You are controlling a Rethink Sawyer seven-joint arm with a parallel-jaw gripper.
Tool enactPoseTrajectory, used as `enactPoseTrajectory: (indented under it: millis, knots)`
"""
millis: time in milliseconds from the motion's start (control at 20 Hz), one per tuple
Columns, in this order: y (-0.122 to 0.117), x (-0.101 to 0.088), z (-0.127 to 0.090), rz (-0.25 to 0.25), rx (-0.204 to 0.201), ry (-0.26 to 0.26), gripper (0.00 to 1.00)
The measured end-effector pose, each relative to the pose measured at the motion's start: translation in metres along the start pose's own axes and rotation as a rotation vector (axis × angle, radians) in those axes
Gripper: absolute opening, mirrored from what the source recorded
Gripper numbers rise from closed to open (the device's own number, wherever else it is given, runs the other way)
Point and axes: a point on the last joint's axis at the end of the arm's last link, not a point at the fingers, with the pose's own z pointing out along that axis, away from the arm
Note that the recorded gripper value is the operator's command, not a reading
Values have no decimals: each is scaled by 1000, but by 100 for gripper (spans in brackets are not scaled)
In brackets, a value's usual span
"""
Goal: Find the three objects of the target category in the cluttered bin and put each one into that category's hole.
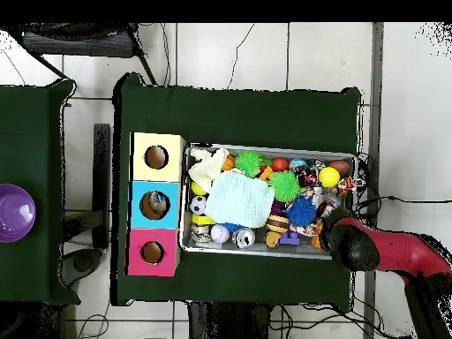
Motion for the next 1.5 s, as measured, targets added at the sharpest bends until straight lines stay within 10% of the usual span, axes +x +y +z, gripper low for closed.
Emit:
enactPoseTrajectory:
  millis: [400,450,1500]
  knots:
    - [-9,21,20,21,-13,29,0]
    - [-12,23,22,29,-14,33,100]
    - [-41,26,20,86,13,39,100]
